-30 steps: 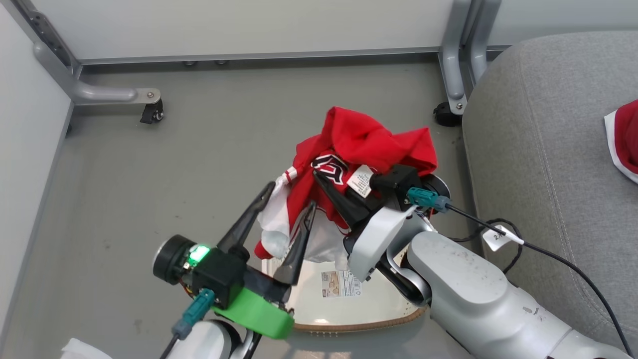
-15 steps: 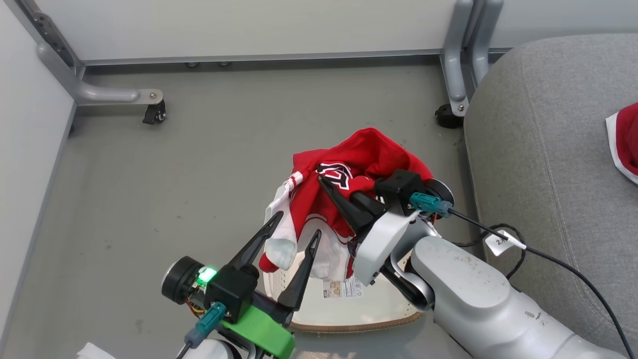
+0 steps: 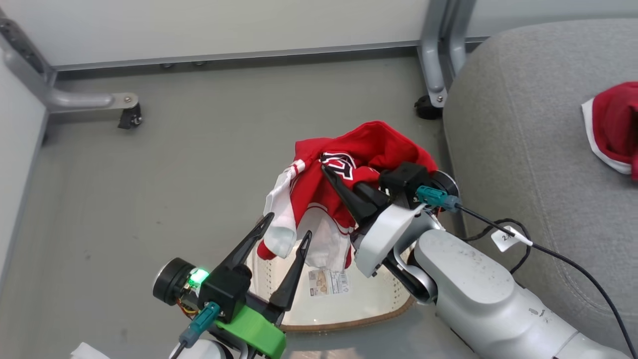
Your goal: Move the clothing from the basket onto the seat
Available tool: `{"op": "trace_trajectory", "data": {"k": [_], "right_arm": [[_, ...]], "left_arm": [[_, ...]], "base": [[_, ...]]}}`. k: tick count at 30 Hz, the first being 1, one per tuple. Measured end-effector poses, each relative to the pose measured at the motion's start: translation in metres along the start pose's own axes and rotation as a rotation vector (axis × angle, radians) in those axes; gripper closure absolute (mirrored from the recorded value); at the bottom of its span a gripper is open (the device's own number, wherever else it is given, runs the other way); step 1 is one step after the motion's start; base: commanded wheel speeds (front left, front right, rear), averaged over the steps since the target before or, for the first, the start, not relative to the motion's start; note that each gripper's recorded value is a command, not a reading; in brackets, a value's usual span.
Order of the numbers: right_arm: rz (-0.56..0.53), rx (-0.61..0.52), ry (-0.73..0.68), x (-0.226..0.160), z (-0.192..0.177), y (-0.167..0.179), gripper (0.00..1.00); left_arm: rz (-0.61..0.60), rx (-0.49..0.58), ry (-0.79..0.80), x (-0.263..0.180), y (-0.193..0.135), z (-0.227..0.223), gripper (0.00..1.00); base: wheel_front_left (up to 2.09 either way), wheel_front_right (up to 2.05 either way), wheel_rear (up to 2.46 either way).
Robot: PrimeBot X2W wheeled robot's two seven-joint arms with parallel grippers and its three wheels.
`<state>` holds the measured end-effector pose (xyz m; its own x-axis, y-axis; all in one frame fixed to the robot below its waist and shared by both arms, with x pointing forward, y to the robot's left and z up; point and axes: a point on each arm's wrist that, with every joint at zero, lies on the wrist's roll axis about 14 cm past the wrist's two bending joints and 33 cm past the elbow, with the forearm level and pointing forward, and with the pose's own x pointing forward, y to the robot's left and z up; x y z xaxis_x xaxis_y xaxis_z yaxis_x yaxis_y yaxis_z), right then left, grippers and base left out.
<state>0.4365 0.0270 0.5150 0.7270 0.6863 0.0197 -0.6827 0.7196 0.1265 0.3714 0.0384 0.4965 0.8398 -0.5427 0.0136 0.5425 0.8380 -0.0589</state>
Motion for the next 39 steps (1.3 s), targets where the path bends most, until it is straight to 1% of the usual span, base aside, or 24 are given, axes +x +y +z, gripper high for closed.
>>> {"op": "trace_trajectory", "data": {"k": [5,12,24,28,32,36,39], "right_arm": [[-0.082,-0.004,-0.021,-0.015,0.007,-0.026,1.00],[-0.254,-0.012,-0.039,-0.056,0.012,-0.073,1.00],[-0.595,-0.015,-0.064,-0.157,0.017,-0.143,1.00],[-0.697,-0.026,-0.071,-0.189,0.020,-0.161,1.00],[-0.781,-0.048,-0.073,-0.211,0.024,-0.182,1.00],[-0.850,-0.107,-0.109,-0.225,0.047,-0.211,1.00],[-0.891,-0.174,-0.151,-0.232,0.074,-0.235,1.00]], "left_arm": [[-0.056,-0.009,0.002,0.012,-0.012,-0.002,0.00],[-0.188,-0.006,0.003,0.034,-0.042,-0.002,0.00],[-0.461,-0.038,0.023,0.058,-0.115,-0.006,0.00],[-0.519,-0.042,0.024,0.066,-0.128,-0.007,0.00],[-0.557,-0.058,0.018,0.074,-0.137,-0.007,0.00],[-0.601,-0.063,-0.001,0.082,-0.143,-0.005,0.00],[-0.630,-0.054,-0.028,0.090,-0.145,-0.001,0.00]], "base": [[0.00,0.00,0.00],[0.00,0.00,0.00],[0.00,0.00,0.00],[0.00,0.00,0.00],[0.00,0.00,0.00],[0.00,0.00,0.00],[0.00,0.00,0.00]]}}
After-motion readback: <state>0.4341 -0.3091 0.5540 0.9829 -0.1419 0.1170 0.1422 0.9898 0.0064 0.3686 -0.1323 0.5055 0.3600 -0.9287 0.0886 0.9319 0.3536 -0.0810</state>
